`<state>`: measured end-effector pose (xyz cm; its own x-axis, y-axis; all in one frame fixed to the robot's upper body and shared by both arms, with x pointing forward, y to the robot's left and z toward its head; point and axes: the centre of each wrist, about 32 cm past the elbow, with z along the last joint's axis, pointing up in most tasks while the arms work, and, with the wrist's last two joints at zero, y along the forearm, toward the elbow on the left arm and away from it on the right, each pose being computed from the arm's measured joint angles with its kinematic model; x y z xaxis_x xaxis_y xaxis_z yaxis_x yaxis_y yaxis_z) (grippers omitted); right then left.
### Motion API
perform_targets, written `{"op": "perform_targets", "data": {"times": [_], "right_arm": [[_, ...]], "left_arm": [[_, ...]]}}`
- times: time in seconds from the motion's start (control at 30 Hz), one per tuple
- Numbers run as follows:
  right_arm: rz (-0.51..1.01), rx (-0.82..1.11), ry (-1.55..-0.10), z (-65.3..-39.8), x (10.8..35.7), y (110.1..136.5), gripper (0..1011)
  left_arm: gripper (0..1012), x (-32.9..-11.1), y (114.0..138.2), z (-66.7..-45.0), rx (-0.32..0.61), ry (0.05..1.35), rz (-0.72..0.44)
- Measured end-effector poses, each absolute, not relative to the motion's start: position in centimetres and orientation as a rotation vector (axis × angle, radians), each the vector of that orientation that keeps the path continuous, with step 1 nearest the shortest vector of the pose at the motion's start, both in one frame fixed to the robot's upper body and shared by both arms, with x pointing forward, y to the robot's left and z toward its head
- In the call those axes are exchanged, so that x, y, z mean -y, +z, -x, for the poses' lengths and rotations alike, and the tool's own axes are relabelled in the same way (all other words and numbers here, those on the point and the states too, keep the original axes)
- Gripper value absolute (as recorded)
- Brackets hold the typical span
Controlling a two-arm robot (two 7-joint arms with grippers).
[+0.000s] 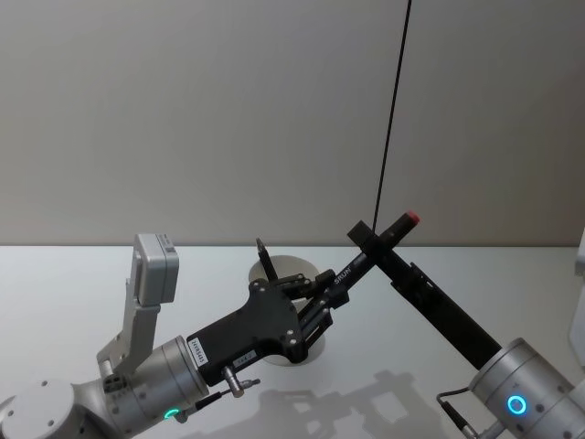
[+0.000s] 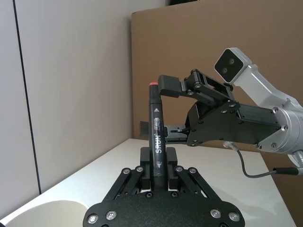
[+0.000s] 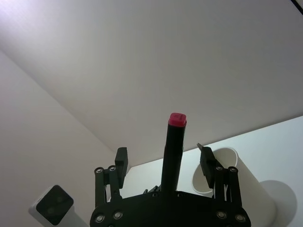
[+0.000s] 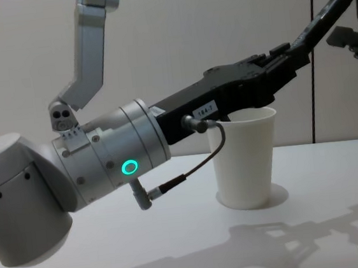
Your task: Place the pen into the pen holder.
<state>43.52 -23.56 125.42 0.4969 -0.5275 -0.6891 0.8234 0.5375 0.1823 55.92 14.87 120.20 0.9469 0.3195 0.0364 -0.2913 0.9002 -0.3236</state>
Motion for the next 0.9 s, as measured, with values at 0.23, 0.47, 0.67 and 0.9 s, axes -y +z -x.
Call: {"op": "perform_targets", "data": {"times": [0.23,0.47,0.67,0.9], "right_arm": [[-0.542,-0.617,-0.866,-43.47,23.54,125.48,788],[-0.543,-0.617,-0.865,-43.44,23.53,125.5,594],[-0.542,-0.617,-0.866,-43.43,23.54,125.49,392],[-0.543,-0.617,-0.867,-43.43,23.55,125.49,201]], "left_arm": [[193,-14.87,120.2,-55.92,0.089,0.316,0.321],[194,-14.87,120.2,-55.92,0.089,0.316,0.321],[194,-14.87,120.21,-55.92,0.089,0.316,0.321],[192,-14.87,120.21,-55.92,0.09,0.315,0.321]]}}
